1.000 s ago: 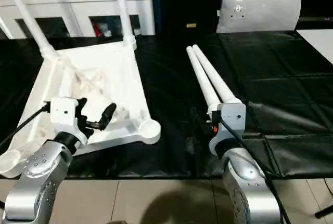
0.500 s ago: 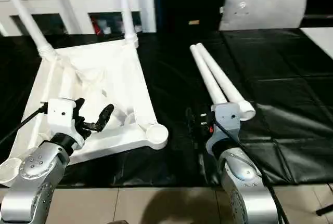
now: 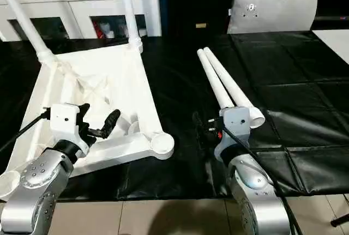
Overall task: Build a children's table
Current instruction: Rotate table base
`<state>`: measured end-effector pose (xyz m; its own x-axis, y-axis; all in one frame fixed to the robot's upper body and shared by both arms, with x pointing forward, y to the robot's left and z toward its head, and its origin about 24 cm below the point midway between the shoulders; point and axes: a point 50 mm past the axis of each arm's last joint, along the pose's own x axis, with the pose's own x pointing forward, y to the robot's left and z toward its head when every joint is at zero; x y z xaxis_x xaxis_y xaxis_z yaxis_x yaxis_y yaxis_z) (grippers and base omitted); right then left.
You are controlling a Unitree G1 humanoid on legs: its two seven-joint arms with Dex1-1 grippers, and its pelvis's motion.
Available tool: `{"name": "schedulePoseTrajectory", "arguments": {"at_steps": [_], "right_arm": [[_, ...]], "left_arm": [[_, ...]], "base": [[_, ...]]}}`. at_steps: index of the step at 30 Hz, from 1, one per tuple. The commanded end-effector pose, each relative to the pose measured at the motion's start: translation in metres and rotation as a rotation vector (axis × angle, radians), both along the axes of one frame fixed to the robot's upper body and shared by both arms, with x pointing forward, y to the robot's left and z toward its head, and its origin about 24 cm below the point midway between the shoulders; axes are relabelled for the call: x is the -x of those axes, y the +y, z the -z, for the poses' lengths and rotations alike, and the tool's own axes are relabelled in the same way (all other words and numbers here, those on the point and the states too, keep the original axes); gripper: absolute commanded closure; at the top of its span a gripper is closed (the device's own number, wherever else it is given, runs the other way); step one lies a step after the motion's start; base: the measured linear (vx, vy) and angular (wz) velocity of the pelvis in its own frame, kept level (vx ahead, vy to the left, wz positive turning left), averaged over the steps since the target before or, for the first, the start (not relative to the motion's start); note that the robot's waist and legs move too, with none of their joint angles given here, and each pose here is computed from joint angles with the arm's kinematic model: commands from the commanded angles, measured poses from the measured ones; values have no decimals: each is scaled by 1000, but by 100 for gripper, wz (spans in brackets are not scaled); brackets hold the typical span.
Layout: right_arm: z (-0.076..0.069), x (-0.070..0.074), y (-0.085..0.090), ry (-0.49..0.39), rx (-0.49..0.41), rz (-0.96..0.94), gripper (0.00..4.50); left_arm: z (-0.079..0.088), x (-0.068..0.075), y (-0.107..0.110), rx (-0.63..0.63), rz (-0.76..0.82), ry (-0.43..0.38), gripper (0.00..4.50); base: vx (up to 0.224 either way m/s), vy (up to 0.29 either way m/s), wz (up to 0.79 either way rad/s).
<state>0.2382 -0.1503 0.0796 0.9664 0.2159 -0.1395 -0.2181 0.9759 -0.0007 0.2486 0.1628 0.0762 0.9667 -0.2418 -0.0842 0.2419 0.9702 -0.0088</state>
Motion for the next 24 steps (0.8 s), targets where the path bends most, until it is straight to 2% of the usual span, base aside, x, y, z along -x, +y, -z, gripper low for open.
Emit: {"name": "schedulePoseTrajectory", "arguments": {"at_steps": [1,14,17,24], "right_arm": [[-1,-2,3,-10,1,-17,0],[-1,-4,5,-17,9,-45,0],[3,-5,5,32,15,-49,0],[1,-7,9,1,35,-90,0]], "left_arm": [[-2,-2,0,-4,9,0,5],[-2,-3,1,4,3,-2,5],[-3,-3,2,4,1,-2,5],[-3,-4,2,1,5,-3,5]], "base": [[0,0,0],[63,10,1],[76,7,2],[93,-49,-31]]}}
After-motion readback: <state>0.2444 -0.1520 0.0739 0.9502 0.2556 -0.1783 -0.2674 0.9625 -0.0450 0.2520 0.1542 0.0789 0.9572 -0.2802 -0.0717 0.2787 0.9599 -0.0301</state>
